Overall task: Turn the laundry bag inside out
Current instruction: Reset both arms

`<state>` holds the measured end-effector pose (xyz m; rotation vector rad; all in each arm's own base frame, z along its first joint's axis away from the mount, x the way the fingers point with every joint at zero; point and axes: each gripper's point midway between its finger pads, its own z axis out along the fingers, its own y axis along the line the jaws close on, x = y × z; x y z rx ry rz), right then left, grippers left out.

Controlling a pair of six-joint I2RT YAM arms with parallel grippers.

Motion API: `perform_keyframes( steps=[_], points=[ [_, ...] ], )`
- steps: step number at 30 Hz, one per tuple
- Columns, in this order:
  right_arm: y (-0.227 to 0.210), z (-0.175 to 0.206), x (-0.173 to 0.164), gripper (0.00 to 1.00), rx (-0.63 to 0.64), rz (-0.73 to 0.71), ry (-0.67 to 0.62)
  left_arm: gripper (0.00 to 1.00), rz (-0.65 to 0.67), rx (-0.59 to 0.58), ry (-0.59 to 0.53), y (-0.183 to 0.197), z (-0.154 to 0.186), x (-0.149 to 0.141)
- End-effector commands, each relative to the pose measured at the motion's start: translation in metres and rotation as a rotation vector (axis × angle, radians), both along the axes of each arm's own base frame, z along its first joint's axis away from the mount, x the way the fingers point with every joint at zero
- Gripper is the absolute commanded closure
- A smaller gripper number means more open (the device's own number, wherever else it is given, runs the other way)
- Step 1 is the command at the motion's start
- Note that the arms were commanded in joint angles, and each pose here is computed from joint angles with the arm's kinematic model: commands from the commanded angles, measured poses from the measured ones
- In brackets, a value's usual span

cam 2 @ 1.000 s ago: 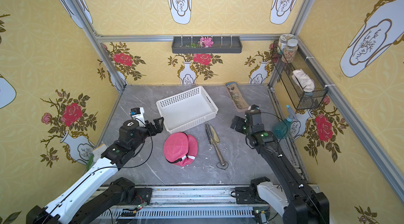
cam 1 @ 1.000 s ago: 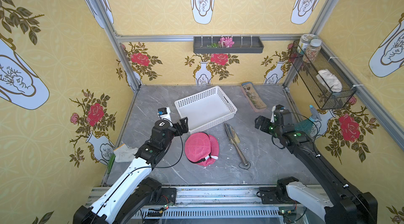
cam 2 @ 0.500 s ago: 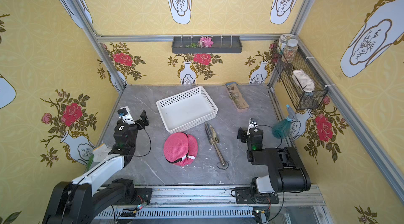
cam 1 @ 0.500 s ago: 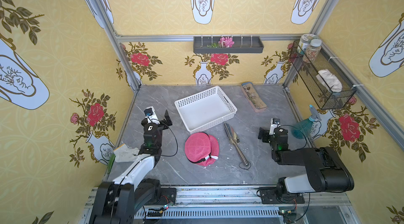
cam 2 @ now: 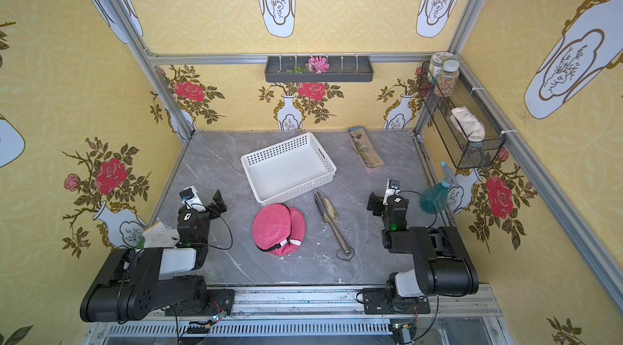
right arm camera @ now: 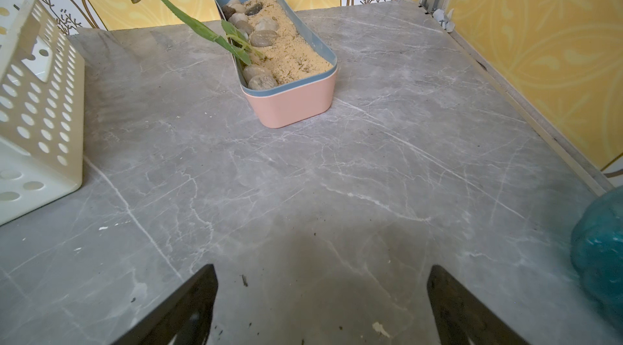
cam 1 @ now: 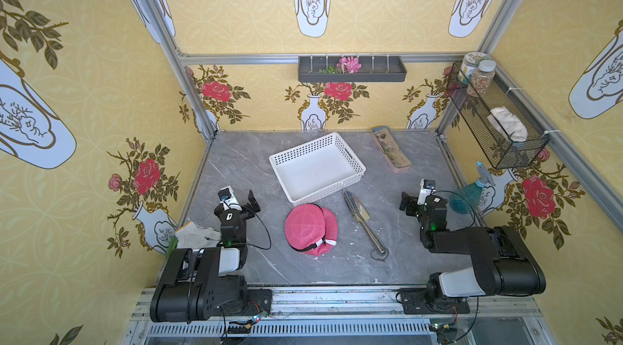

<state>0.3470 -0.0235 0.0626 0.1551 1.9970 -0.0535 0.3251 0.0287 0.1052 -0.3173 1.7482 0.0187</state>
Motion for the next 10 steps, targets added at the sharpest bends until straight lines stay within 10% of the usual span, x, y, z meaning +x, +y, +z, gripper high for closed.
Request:
perform_keyframes(
  steps=[1,10],
  points=[
    [-0.001,0.016,0.007,0.03,0.000,-0.004,-0.067,0.00,0.056,0.026,-0.095,0.006,0.021,-0.003],
    [-0.002,0.014,0.007,0.03,-0.002,-0.011,-0.057,0.00,-0.027,-0.025,-0.007,0.004,0.004,0.016]
  ],
)
